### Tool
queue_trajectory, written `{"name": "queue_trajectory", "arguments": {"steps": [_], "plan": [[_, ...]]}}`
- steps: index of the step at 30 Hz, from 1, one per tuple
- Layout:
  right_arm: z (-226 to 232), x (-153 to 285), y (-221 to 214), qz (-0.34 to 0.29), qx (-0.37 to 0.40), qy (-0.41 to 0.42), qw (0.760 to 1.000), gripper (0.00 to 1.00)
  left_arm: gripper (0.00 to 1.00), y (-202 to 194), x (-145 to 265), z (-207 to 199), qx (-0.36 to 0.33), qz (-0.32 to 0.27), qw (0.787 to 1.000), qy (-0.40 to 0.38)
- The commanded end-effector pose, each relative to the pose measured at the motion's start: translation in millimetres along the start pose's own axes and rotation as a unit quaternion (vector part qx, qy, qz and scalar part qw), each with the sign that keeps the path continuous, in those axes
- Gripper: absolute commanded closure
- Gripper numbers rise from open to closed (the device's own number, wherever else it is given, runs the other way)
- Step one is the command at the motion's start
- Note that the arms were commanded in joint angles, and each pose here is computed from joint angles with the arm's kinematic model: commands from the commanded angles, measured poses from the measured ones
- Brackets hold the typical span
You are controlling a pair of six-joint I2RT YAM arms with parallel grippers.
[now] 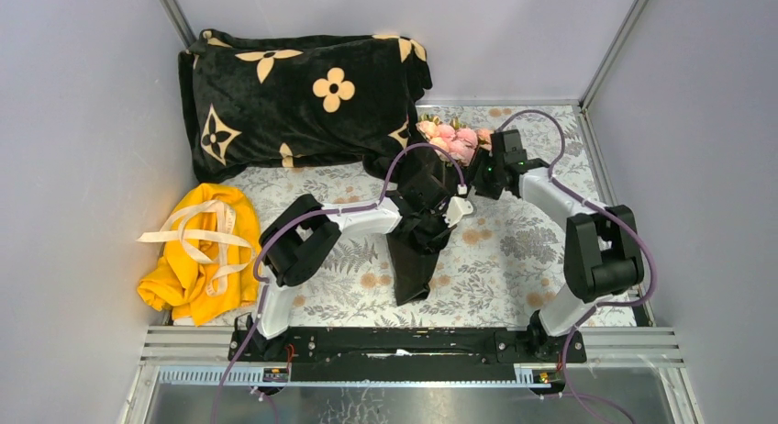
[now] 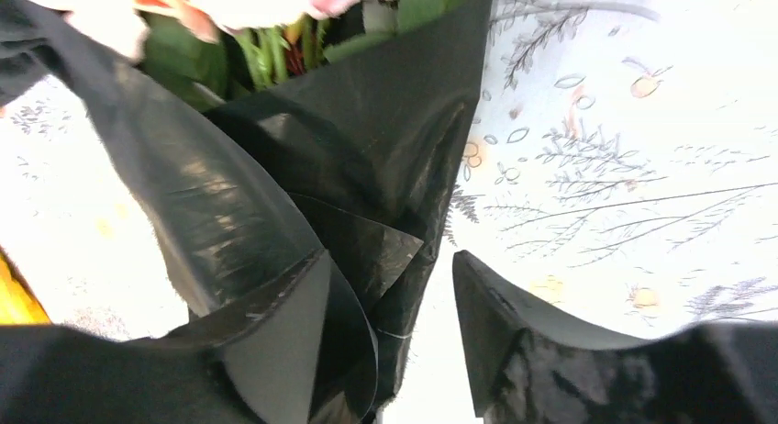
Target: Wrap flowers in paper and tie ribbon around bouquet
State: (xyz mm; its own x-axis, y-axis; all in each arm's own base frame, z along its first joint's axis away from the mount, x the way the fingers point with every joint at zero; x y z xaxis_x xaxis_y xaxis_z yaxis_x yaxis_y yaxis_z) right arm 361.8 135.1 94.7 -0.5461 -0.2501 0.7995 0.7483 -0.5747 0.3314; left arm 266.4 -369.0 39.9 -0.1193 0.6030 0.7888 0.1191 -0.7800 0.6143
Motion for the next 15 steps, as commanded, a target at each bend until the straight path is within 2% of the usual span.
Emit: {"name": "queue_trajectory", "arguments": {"steps": [1,3,4,8,15], "plan": [[17,36,23,-0.01,0.033,0.032,0.999,0.35,1.0,-11,-8,0,-0.015,0.012,1.0,0.009],[24,38,21,0.011,0.038,0.048,0.998,0.25,1.0,-9,-8,0,-0.016,0.01,1.0,0.01],[28,38,19,0.021,0.04,0.061,0.997,0.24,1.0,-10,-8,0,-0.016,0.01,1.0,0.011],[41,29,1,0.084,0.031,0.116,0.989,0.23,1.0,-10,-9,2,-0.016,0.012,1.0,0.016],[22,12,-28,0.146,0.012,0.109,0.983,0.25,1.0,-9,-8,3,-0.02,0.012,1.0,0.019]]}}
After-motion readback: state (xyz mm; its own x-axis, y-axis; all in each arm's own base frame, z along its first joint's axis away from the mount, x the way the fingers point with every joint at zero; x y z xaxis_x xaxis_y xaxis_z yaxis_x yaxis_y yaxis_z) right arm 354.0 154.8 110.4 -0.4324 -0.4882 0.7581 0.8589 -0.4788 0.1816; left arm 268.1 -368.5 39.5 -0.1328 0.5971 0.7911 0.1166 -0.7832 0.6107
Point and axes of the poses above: each gripper's point midway between its finger pads, its own x axis back along the fingers, its own z axis along the line the jaws close on, y = z × x, the point moved 3 cm from there along x, back along the fingers, and after that the axes turned 13 degrees about -x, right-handed, at the moved point
